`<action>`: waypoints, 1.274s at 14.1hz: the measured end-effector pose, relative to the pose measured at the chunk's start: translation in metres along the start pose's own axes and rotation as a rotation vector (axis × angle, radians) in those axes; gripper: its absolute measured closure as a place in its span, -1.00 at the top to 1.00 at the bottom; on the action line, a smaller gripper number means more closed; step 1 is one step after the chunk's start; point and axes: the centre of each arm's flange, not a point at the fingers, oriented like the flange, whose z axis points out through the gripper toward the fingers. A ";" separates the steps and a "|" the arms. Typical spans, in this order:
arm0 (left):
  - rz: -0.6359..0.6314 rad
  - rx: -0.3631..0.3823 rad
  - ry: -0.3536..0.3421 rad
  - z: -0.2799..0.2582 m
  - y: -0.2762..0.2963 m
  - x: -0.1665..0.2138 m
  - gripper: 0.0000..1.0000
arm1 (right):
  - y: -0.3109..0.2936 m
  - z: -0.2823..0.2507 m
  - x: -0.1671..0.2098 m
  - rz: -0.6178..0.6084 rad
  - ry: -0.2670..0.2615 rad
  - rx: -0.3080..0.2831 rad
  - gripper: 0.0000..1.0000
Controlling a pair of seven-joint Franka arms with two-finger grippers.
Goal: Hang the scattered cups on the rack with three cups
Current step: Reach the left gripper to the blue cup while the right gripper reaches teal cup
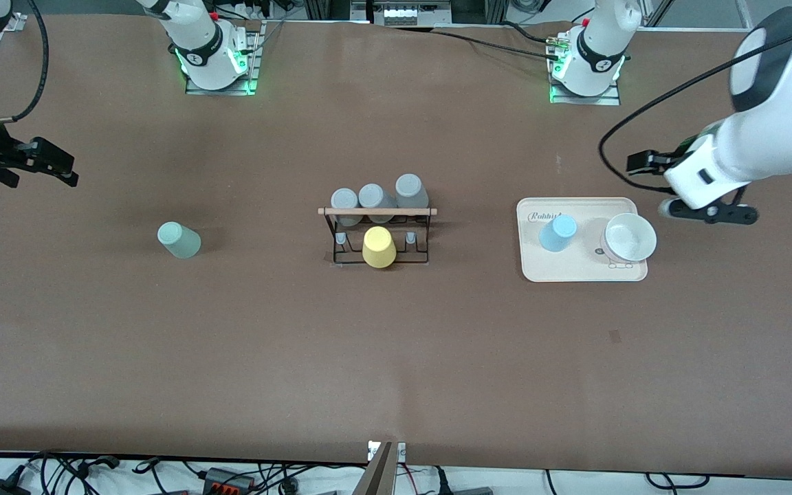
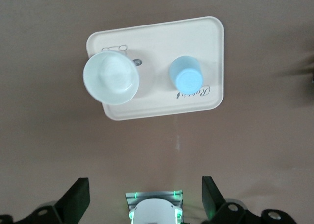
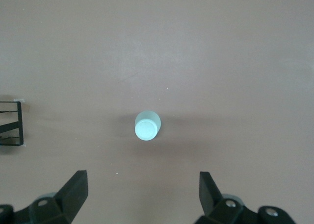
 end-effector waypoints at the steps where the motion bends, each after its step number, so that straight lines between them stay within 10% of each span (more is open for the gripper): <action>1: 0.012 0.002 0.016 0.014 0.007 0.006 1.00 | -0.003 0.006 0.003 -0.005 -0.010 0.001 1.00; 10: 0.023 -0.016 0.294 0.157 0.075 0.027 1.00 | -0.009 0.055 0.022 -0.018 -0.084 0.005 1.00; 18: 0.050 0.024 0.341 0.222 0.065 0.036 1.00 | -0.009 0.086 0.034 -0.019 -0.115 0.006 1.00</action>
